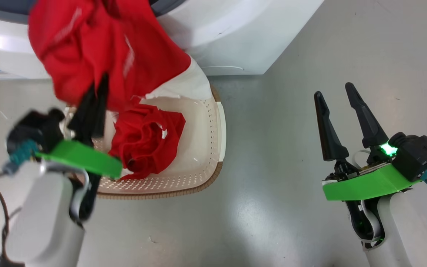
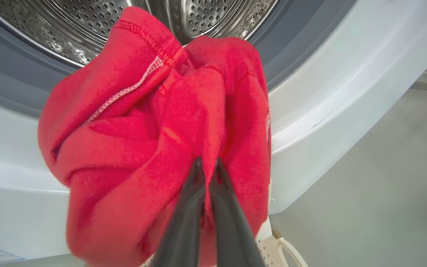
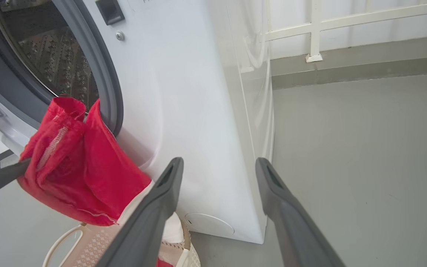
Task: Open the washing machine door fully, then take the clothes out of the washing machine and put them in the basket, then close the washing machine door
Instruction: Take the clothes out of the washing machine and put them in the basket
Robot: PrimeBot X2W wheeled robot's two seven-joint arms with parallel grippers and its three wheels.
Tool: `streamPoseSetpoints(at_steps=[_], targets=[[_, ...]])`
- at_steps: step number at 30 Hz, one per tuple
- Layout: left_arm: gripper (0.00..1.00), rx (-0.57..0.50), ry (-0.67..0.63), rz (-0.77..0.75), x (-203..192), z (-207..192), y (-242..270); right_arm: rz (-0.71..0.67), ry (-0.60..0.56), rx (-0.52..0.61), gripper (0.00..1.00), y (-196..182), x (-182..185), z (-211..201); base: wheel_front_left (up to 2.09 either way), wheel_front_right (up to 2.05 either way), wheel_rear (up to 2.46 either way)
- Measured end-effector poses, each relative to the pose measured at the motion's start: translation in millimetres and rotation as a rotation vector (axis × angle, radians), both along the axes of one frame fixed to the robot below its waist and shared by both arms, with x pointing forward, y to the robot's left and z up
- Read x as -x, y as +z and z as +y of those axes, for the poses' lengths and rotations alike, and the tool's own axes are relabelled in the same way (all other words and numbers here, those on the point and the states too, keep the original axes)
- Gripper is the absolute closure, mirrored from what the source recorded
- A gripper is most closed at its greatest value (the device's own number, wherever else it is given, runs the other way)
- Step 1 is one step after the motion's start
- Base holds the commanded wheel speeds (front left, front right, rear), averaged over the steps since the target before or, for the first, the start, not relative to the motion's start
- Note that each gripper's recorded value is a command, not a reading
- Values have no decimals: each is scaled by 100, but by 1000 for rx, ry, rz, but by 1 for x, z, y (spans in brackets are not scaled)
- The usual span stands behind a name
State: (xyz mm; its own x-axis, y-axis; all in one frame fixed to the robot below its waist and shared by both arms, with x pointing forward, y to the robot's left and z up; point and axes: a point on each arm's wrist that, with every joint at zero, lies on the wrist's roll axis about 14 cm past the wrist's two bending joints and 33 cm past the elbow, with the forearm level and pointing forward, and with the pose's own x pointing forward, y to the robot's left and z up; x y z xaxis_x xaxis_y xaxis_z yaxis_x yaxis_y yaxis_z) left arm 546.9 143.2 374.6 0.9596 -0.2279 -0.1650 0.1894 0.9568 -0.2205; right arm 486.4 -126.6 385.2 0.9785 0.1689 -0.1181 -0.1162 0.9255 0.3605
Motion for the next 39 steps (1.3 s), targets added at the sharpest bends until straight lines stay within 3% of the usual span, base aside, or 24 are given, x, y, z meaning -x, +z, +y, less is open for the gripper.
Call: streamPoseSetpoints(at_steps=[24, 39], targets=[[100, -28, -40, 404, 92, -9, -116, 29, -6, 5, 0, -13, 1, -3, 0, 0, 0], [100, -53, -107, 600, 113, -26, -164, 37, -13, 11, 0, -20, -4, -7, 0, 0, 0]])
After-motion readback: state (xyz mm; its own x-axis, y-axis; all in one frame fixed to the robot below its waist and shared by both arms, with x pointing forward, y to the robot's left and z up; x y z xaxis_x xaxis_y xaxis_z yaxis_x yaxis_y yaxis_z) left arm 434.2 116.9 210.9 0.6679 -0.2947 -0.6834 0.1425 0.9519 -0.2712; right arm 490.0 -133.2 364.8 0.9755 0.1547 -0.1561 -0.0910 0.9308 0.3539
